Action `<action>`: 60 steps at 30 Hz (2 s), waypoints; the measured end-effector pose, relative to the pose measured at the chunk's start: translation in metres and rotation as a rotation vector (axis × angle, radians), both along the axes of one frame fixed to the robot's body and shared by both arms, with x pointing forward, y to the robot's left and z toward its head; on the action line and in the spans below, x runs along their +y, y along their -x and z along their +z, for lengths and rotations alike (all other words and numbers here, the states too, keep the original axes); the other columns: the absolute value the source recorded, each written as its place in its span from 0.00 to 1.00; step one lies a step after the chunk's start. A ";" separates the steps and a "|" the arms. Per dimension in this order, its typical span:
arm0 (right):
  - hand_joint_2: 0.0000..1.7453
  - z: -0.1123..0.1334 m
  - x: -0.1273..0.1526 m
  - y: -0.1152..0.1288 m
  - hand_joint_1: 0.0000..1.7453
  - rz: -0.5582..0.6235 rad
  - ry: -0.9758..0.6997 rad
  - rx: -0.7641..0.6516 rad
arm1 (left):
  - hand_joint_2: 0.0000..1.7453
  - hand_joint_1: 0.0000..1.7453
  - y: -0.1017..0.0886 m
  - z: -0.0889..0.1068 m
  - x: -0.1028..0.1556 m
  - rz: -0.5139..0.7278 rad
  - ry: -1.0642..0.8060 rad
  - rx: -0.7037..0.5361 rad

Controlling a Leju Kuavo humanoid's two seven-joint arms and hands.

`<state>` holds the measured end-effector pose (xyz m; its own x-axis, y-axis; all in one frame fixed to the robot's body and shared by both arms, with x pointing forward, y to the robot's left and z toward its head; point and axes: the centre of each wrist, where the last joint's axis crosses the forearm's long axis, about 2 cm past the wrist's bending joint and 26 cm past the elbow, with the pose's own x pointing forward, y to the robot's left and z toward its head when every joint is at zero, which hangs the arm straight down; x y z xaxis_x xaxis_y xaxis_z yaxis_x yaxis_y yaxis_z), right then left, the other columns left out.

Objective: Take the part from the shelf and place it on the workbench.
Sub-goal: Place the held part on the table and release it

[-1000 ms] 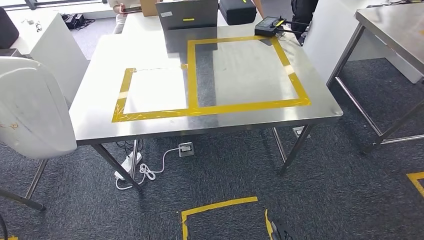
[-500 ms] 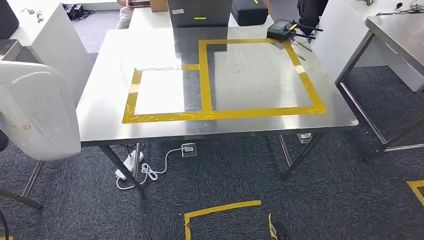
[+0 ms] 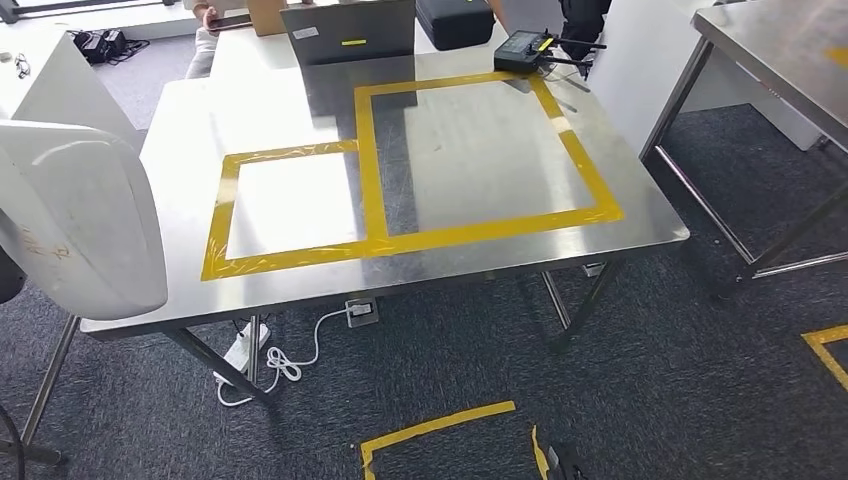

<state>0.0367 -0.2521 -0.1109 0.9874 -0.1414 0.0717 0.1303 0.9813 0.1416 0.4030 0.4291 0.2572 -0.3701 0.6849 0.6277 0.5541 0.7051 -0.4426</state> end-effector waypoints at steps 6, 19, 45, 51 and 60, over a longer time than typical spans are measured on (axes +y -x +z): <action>0.00 0.000 0.000 0.000 0.00 -0.008 -0.003 -0.001 | 1.00 1.00 -0.003 0.002 0.002 -0.002 0.002 -0.001; 0.00 0.000 0.000 0.003 0.00 -0.014 -0.004 -0.013 | 1.00 1.00 -0.008 0.003 -0.001 -0.007 0.008 0.004; 0.00 0.000 0.002 0.003 0.00 -0.015 0.009 -0.022 | 1.00 1.00 -0.021 0.009 -0.019 -0.031 0.004 -0.005; 0.00 0.000 0.003 0.004 0.00 -0.021 0.006 -0.021 | 1.00 1.00 -0.022 0.010 -0.021 -0.034 0.004 -0.005; 0.00 0.000 0.003 0.003 0.00 -0.022 0.006 -0.022 | 1.00 1.00 -0.020 0.002 -0.018 -0.030 0.006 0.013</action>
